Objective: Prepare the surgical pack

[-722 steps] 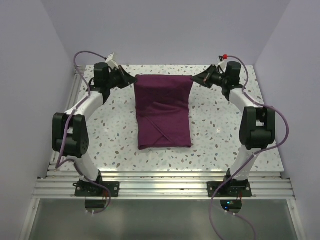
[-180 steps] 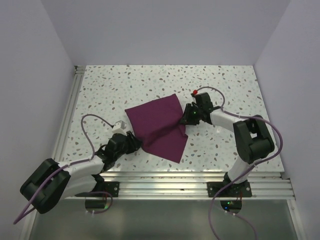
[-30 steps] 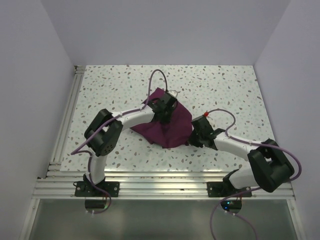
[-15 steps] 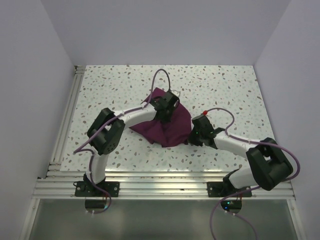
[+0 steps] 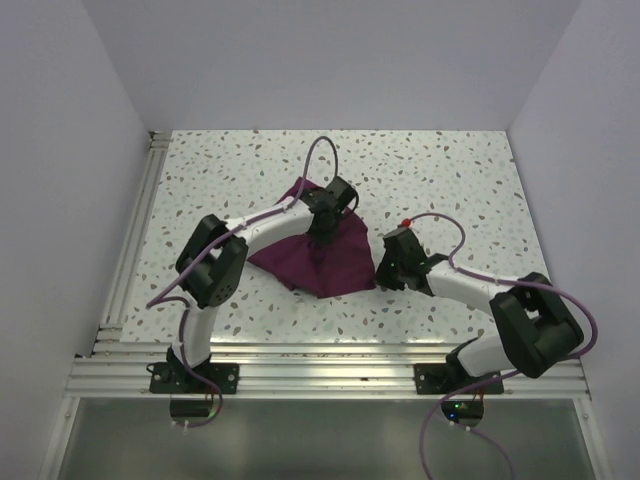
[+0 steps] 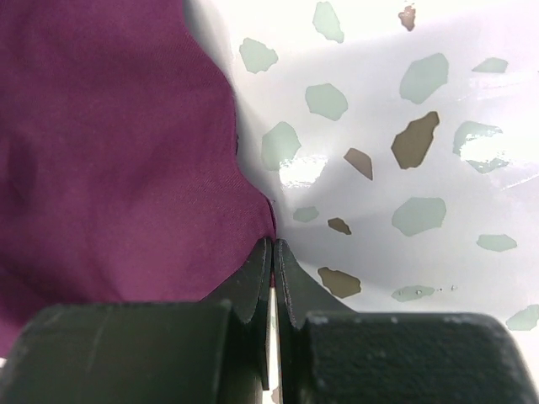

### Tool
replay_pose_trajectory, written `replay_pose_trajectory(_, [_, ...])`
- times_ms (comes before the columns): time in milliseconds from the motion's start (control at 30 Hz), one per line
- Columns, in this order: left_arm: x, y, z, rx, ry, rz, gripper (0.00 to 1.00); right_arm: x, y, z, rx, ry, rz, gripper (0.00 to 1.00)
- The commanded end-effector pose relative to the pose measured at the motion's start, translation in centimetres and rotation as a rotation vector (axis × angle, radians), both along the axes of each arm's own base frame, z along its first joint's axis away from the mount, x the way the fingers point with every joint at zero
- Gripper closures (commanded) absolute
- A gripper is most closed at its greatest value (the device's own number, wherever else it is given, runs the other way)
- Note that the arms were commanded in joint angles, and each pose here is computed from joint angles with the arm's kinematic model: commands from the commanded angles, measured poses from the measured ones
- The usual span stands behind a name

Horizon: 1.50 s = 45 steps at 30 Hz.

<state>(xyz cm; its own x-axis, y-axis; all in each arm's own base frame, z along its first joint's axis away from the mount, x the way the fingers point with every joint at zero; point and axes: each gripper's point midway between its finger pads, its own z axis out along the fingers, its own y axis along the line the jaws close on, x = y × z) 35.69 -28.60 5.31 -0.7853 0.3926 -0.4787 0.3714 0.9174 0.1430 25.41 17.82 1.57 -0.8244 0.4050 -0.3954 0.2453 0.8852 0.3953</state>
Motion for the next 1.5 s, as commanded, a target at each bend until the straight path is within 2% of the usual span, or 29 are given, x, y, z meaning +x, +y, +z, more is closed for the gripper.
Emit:
replay_pose_trajectory(0, [0.7,-0.2,3.7,-0.106,0.024,-0.007,1.0,0.0,0.1,-0.2,-0.007,-0.004,0.046,1.0])
replay_pose_trajectory(333, [2.5,-0.4,7.8,-0.267,0.037,0.001,1.0,0.6,1.9,-1.4,0.061,-0.009,0.089,1.0])
replay_pose_trajectory(700, [3.8,-1.1,13.3,-0.438,0.038,-0.03,1.0,3.2,4.3,-1.7,0.129,-0.068,0.123,1.0])
replay_pose_trajectory(1067, [3.2,-0.4,16.3,-0.498,0.039,-0.059,1.0,5.3,3.2,-2.6,0.035,-0.075,0.109,1.0])
replay_pose_trajectory(1467, [2.2,-1.3,18.7,-0.607,0.053,-0.114,1.0,7.9,4.8,-3.7,0.114,-0.113,0.119,1.0])
